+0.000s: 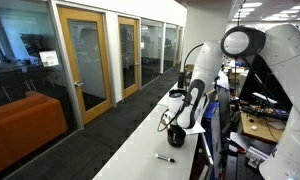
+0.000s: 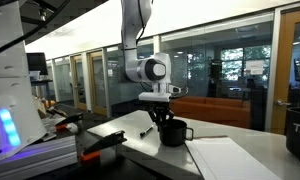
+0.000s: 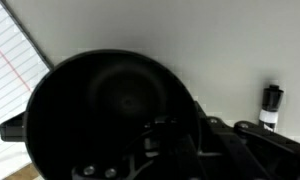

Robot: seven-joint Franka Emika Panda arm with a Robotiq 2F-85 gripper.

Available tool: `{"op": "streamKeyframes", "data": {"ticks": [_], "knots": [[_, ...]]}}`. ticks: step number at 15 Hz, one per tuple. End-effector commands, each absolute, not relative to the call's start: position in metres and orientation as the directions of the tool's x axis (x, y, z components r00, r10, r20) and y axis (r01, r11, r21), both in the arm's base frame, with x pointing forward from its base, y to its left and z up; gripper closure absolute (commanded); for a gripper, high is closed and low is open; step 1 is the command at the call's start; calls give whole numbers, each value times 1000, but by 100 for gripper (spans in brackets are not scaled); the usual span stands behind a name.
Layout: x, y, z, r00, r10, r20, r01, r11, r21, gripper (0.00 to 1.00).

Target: Move the bowl backward

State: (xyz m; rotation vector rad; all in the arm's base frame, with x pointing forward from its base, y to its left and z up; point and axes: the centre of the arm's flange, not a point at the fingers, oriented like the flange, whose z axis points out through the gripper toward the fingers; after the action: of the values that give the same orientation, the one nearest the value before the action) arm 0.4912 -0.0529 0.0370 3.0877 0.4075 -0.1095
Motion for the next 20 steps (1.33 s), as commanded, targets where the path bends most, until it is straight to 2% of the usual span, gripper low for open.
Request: {"op": "streamKeyframes", "data": {"ticks": [1, 4, 11, 20], "knots": [[496, -62, 57, 963, 264, -53, 265, -964, 31, 100], [511, -70, 82, 970, 241, -39, 242, -970, 34, 99], [584, -61, 126, 981, 187, 58, 183, -981, 60, 99], [638, -49, 120, 995, 89, -31, 92, -993, 76, 99]]}}
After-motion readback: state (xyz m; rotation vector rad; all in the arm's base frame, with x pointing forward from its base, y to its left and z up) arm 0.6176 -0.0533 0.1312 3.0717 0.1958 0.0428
